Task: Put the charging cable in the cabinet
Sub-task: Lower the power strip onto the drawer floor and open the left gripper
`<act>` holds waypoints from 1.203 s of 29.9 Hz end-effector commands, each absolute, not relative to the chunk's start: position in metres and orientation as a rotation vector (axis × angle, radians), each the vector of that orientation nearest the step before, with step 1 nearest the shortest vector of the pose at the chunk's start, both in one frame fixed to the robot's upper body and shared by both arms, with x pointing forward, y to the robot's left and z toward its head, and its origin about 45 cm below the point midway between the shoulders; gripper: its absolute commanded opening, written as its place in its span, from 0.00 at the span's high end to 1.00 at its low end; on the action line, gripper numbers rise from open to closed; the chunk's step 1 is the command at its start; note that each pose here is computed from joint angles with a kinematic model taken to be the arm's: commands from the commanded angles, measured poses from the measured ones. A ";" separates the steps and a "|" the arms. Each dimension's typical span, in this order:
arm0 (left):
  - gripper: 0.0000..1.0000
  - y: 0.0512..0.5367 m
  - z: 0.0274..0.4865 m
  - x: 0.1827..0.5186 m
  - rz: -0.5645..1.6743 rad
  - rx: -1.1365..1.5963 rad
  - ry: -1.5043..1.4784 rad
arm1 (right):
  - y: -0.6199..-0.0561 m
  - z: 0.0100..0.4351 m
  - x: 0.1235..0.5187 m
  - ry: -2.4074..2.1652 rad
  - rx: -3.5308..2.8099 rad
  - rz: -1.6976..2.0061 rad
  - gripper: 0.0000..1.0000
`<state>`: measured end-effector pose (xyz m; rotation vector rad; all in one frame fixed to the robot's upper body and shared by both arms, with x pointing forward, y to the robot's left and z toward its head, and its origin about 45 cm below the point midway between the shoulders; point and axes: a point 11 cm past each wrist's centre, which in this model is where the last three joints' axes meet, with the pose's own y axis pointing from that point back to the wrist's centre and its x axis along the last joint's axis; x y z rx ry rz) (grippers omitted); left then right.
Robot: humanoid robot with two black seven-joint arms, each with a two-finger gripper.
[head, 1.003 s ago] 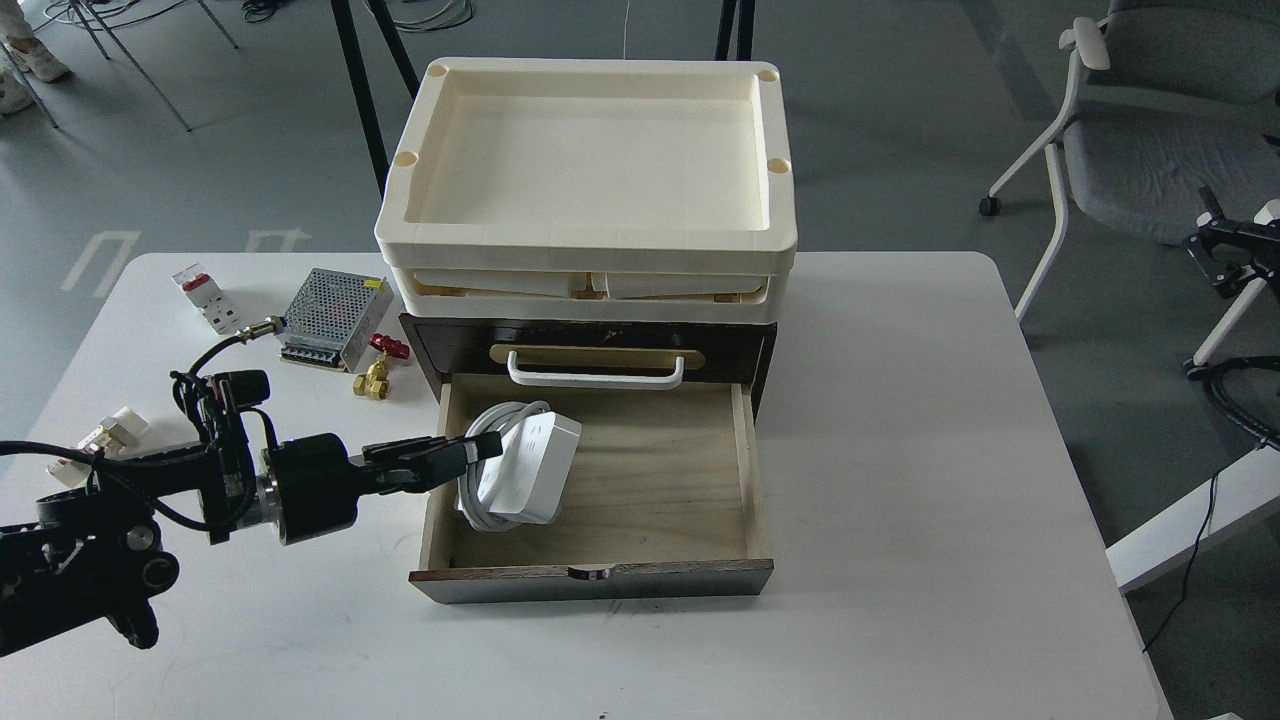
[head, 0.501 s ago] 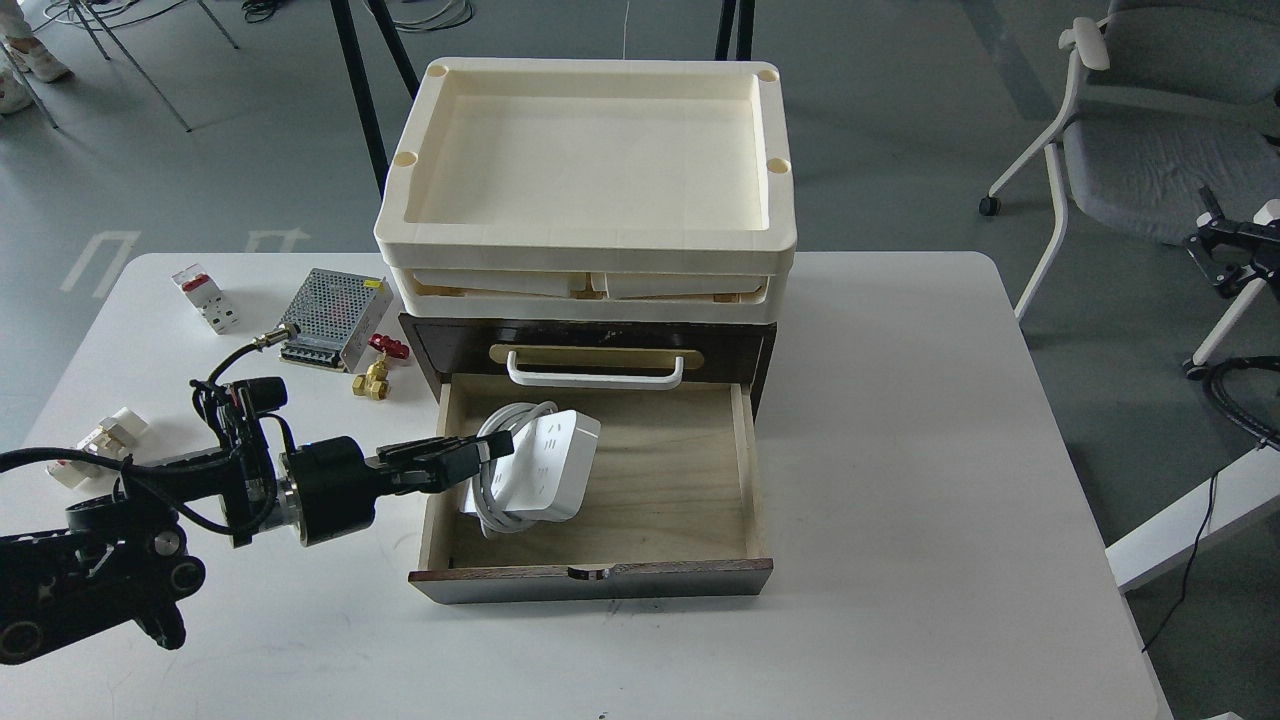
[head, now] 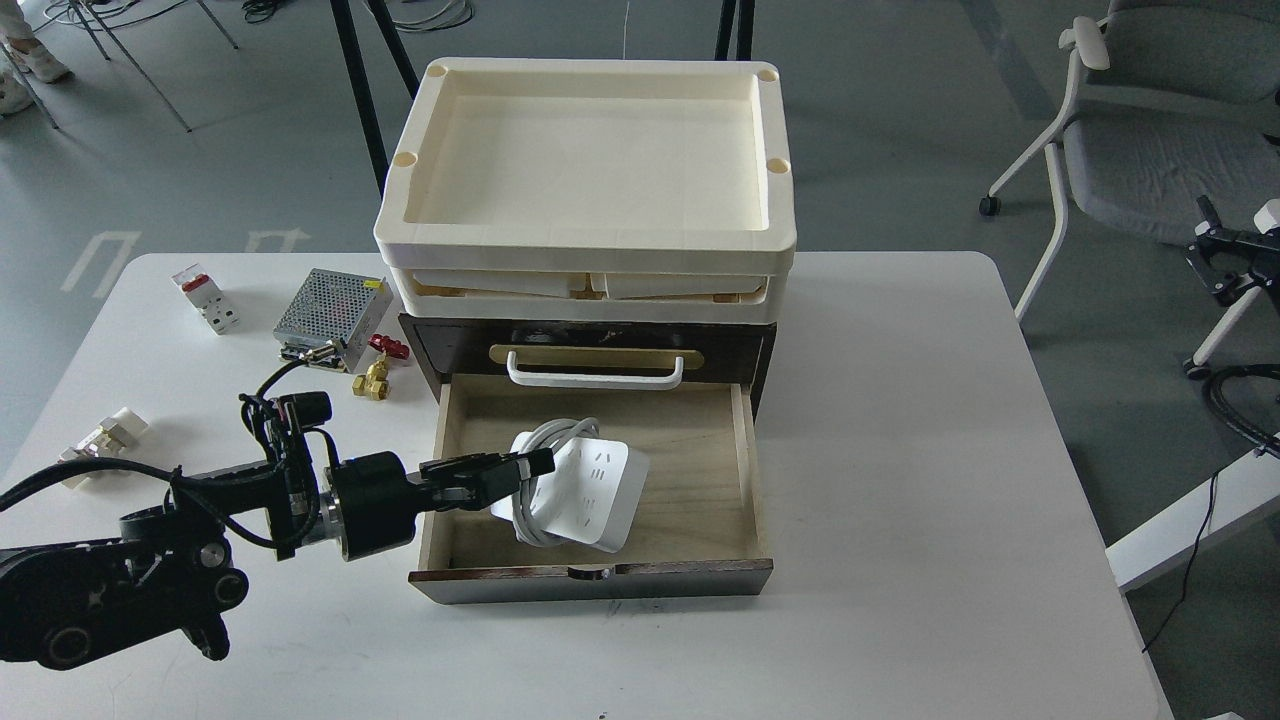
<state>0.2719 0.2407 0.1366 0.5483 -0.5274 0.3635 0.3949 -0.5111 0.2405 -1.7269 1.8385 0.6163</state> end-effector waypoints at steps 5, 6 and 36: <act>0.97 0.247 0.137 0.274 0.371 0.566 -0.536 | -0.512 0.240 0.394 1.841 -1.724 0.616 0.00; 0.97 0.247 0.137 0.274 0.371 0.566 -0.536 | -0.511 0.239 0.394 1.840 -1.726 0.620 0.00; 0.94 0.229 0.132 0.282 0.449 0.506 -0.496 | -0.514 0.234 0.390 1.844 -1.703 0.635 0.00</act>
